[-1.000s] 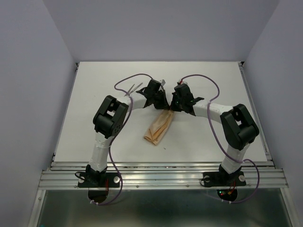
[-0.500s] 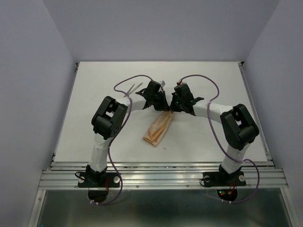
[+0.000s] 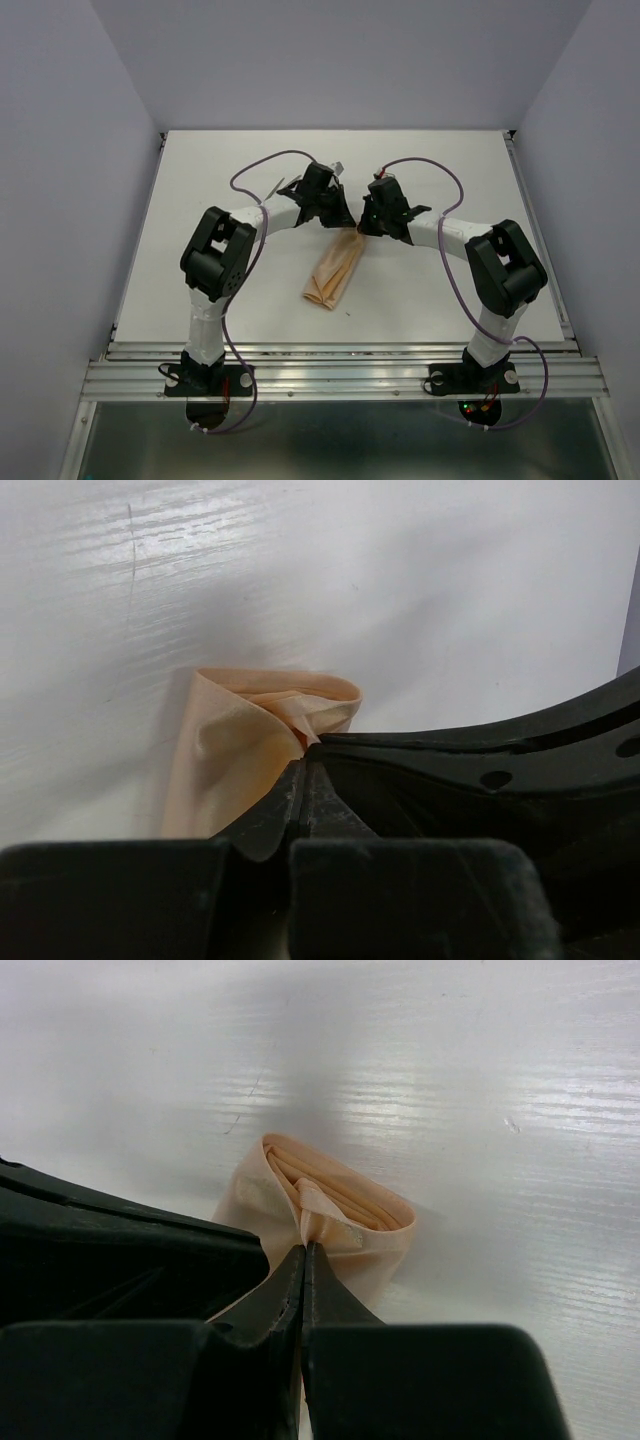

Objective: Fold the napkin into a case and place the utensils inside
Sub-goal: Stuff the top corner of the smaller-rectangle-folded napkin into the folded napkin.

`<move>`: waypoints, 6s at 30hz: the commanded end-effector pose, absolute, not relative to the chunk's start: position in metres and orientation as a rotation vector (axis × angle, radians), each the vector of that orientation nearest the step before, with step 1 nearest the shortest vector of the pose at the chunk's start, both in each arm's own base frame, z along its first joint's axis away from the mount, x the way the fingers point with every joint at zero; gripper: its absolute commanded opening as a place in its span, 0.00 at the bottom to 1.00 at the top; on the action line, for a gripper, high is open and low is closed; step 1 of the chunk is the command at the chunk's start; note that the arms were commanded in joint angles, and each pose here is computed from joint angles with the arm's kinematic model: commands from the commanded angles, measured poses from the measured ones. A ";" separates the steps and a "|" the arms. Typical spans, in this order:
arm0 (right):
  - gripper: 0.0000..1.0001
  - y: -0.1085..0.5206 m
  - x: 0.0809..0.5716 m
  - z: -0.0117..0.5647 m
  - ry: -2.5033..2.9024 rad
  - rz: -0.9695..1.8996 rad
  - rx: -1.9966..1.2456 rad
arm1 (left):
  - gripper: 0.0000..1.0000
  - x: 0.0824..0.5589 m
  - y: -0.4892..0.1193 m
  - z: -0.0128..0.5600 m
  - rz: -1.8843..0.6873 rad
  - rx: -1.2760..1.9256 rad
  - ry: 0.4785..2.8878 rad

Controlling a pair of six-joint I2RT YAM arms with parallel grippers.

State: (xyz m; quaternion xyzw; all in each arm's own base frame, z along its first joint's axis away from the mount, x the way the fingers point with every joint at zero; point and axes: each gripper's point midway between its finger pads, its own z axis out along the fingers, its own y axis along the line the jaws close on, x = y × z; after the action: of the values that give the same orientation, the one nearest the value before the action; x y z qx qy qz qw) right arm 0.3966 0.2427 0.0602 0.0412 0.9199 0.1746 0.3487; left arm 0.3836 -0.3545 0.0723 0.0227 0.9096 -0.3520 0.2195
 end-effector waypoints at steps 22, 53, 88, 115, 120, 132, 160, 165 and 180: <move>0.01 0.250 0.407 0.079 2.332 0.494 0.108 | 0.00 0.377 -0.366 0.061 -1.033 0.097 2.522; 0.01 0.253 0.397 0.073 2.360 0.535 0.101 | 0.00 0.377 -0.395 0.034 -1.062 -0.125 2.512; 0.22 0.217 0.402 0.070 2.380 0.286 0.062 | 0.00 0.375 -0.394 0.052 -1.058 -0.091 2.478; 0.24 0.226 0.411 0.060 2.398 0.303 0.084 | 0.00 0.373 -0.392 0.052 -1.058 -0.084 2.481; 0.10 0.222 0.411 0.059 2.393 0.281 0.103 | 0.00 0.373 -0.392 0.055 -1.060 -0.083 2.473; 0.01 0.223 0.409 0.090 2.313 0.342 0.110 | 0.00 0.377 -0.384 0.069 -1.066 -0.090 2.442; 0.01 0.232 0.406 0.082 2.345 0.390 0.082 | 0.00 0.389 -0.359 0.108 -1.133 -0.113 2.350; 0.01 0.233 0.407 0.084 2.342 0.396 0.081 | 0.00 0.393 -0.363 0.101 -1.143 -0.113 2.362; 0.01 0.236 0.410 0.087 2.338 0.412 0.080 | 0.00 0.385 -0.381 0.079 -1.237 -0.099 2.411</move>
State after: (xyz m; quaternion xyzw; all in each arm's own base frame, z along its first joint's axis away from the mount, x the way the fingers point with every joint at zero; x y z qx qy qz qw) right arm 0.3993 0.2268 0.0670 0.0285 0.9265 0.1373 0.3492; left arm 0.3828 -0.3670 0.0610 -0.0519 0.8842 -0.4159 0.2060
